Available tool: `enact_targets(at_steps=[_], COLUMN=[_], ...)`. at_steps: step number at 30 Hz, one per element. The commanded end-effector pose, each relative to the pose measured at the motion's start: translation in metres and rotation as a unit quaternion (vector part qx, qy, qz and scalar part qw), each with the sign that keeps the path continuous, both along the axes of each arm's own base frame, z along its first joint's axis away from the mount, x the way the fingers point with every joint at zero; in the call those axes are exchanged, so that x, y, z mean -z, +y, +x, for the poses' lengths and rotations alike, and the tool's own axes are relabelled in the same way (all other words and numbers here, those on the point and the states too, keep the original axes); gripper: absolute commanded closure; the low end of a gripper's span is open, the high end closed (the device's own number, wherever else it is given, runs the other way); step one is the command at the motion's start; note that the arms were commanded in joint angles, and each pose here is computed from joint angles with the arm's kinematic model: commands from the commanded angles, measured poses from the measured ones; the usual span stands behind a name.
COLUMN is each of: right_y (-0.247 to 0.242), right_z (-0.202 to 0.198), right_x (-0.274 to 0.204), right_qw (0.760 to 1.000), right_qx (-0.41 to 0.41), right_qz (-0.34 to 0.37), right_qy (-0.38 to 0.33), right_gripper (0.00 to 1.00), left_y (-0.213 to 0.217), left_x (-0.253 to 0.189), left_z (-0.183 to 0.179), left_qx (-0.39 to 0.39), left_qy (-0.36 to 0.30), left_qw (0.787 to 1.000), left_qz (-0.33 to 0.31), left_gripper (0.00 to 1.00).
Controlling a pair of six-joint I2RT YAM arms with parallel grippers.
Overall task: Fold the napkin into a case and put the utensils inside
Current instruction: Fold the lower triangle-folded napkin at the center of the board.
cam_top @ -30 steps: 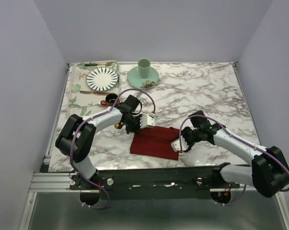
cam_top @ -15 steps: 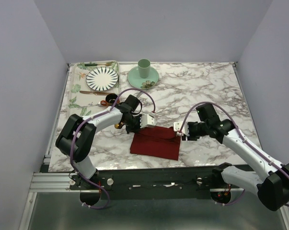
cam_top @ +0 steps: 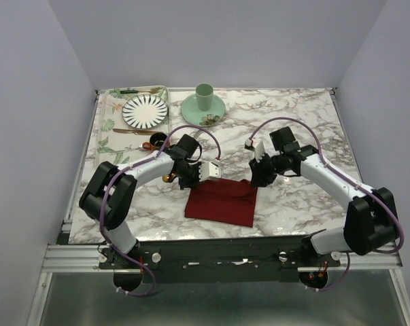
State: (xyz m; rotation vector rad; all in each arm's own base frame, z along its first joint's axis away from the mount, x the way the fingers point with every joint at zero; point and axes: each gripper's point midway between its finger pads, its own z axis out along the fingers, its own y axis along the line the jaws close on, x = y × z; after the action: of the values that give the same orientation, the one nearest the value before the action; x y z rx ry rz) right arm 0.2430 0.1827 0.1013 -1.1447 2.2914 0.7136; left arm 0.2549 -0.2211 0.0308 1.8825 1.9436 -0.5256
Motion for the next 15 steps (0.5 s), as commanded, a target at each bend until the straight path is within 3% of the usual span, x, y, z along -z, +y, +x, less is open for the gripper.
enact_targets(at_steps=[1,5,9,15], right_y=[0.004,0.004,-0.001,-0.012], right_z=[-0.001,-0.001,-0.006,-0.01], right_x=[0.019,0.031,0.042,0.065], right_qw=[0.994,0.991,0.986,0.98], right_qx=[0.065,0.068,0.059,0.033], right_qz=[-0.007,-0.02,-0.047,-0.098], right_qy=[0.086,0.113,0.15,0.168], right_gripper=[0.67,0.69,0.79,0.81], left_y=[0.007,0.007,0.008,0.007], left_x=[0.011,0.013,0.013,0.014], left_z=[-0.01,-0.012,-0.012,-0.013], left_qx=[-0.001,-0.003,-0.005,-0.012], left_qy=[0.025,0.028,0.028,0.034], left_qw=[0.999,0.999,0.999,0.999], left_qz=[0.023,0.024,0.025,0.026], left_gripper=[1.0,1.0,1.0,1.0])
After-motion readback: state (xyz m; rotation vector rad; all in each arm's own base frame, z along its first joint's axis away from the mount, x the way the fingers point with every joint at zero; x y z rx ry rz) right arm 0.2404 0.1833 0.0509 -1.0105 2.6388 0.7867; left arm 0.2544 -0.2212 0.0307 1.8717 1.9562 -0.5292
